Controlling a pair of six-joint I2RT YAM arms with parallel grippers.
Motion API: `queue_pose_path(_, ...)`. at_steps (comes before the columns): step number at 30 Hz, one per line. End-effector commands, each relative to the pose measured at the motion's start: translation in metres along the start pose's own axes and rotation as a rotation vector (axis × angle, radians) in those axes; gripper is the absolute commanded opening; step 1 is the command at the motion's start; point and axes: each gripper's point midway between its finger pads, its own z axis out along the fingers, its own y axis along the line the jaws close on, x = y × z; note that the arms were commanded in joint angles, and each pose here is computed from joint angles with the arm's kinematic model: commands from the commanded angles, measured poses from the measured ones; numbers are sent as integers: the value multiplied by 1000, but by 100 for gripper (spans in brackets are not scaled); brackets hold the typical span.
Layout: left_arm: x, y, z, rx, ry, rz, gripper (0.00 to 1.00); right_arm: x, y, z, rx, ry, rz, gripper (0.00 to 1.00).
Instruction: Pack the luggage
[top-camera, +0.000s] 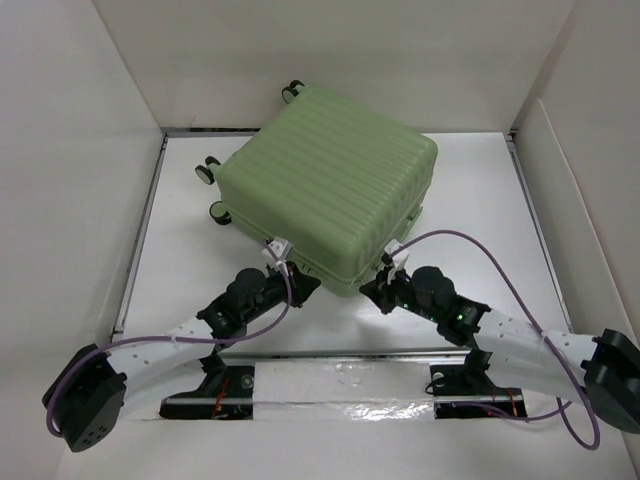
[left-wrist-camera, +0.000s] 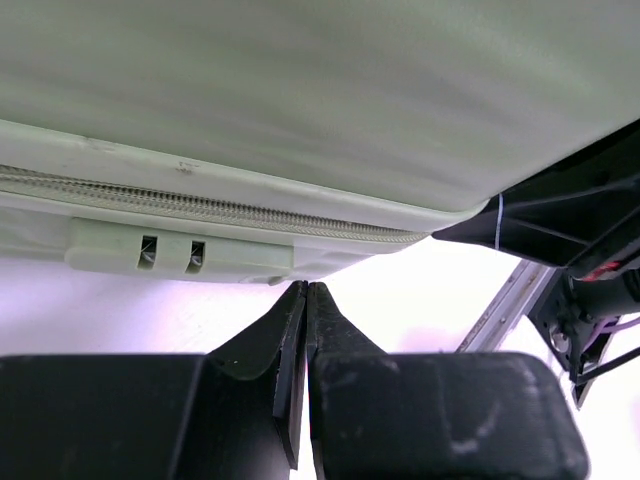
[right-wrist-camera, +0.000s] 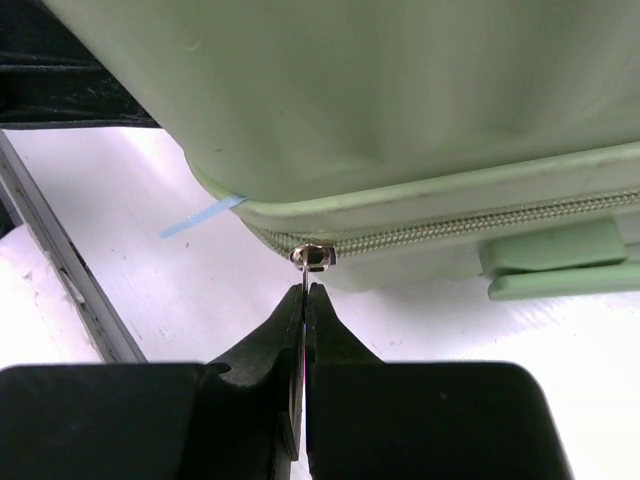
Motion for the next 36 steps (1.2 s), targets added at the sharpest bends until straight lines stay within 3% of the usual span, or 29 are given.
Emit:
queue_pose_path(1, -2, -6, 5, 27, -12, 8, 0, -43, 25, -1, -61, -98, -26, 0)
queue_pose_path(9, -52, -15, 44, 18, -172, -15, 0, -41, 93, 4, -151, -17, -75, 0)
queue_pose_path(14, -67, -28, 67, 55, -187, -12, 0, -47, 131, 13, -171, 12, -105, 0)
queue_pose_path(18, -64, -34, 69, 80, -182, -18, 0, -62, 126, 35, -87, -71, -62, 0)
queue_pose_path(20, -61, -32, 67, 80, -178, -26, 0, -83, 120, 47, -31, -199, -26, 0)
queue_pose_path(24, -60, -14, 54, 24, -197, -84, 0, -91, 98, 72, 53, -302, 32, 0)
queue_pose_path(25, -73, -7, 46, 10, -240, -109, 4, -96, 98, 76, 41, -343, 72, 0)
queue_pose_path(26, -68, 5, 40, -28, -237, -153, 22, -94, 93, 77, 45, -351, 82, 0)
queue_pose_path(29, -89, 36, 11, -141, -316, -247, 57, -92, 91, 75, 51, -353, 94, 0)
queue_pose_path(32, -133, 48, -26, -199, -471, -336, 76, -85, 87, 71, 43, -334, 93, 0)
queue_pose_path(36, -201, 66, -70, -330, -679, -412, 85, -75, 84, 72, 22, -300, 94, 0)
